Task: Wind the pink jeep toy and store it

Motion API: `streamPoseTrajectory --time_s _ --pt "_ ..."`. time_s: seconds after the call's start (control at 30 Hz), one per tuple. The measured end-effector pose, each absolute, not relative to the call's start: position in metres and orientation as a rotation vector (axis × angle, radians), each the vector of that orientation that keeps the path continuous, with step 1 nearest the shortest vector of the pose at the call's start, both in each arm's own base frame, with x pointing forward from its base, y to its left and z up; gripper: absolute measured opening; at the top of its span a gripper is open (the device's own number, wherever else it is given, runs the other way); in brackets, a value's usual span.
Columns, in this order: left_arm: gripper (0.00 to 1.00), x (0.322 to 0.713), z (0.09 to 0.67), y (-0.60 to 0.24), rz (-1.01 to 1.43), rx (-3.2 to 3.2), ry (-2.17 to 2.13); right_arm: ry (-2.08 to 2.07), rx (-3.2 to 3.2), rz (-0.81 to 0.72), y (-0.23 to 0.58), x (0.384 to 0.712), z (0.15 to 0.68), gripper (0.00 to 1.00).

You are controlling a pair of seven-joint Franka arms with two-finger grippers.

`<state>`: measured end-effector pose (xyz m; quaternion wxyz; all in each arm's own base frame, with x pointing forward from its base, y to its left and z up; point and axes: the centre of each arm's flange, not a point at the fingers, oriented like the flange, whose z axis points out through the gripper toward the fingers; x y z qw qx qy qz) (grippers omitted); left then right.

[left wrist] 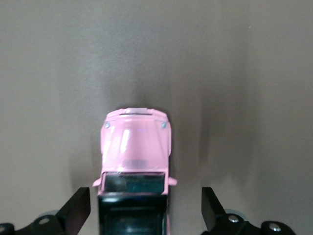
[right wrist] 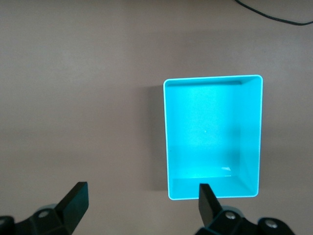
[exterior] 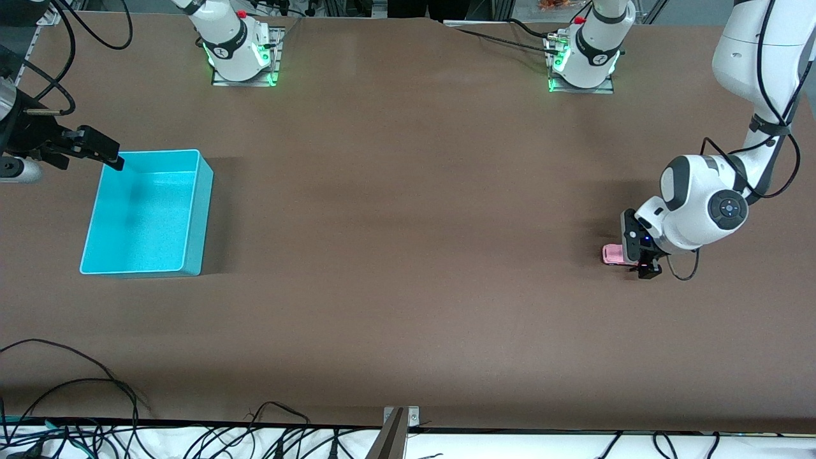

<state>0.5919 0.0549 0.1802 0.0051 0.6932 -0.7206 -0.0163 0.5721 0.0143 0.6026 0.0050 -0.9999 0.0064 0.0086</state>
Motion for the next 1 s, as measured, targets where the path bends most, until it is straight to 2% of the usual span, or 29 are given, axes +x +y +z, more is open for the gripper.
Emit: streamPoseTrajectory --time_s 0.17,0.2,0.33,0.47,1.0 --pt "0.97 0.5901 0.1782 0.0540 -0.044 2.170 -2.261 0.020 -3.131 0.027 0.0143 0.5721 0.6025 1.00" --pt "0.88 0.5903 0.1785 0.0540 -0.041 2.170 -2.263 0.020 -3.131 0.027 0.0143 0.5721 0.6025 1.00" --pt "0.67 0.5915 0.1802 0.0539 -0.032 2.173 -2.271 0.022 -3.131 0.027 0.0136 0.5721 0.6025 1.00" --pt "0.51 0.5927 0.1829 0.0540 -0.025 2.174 -2.278 0.026 -3.132 0.027 0.0122 0.5722 0.6025 1.00" --pt "0.51 0.5917 0.1821 0.0561 -0.028 2.177 -2.273 0.028 -3.132 0.027 0.0115 0.5722 0.6025 1.00"
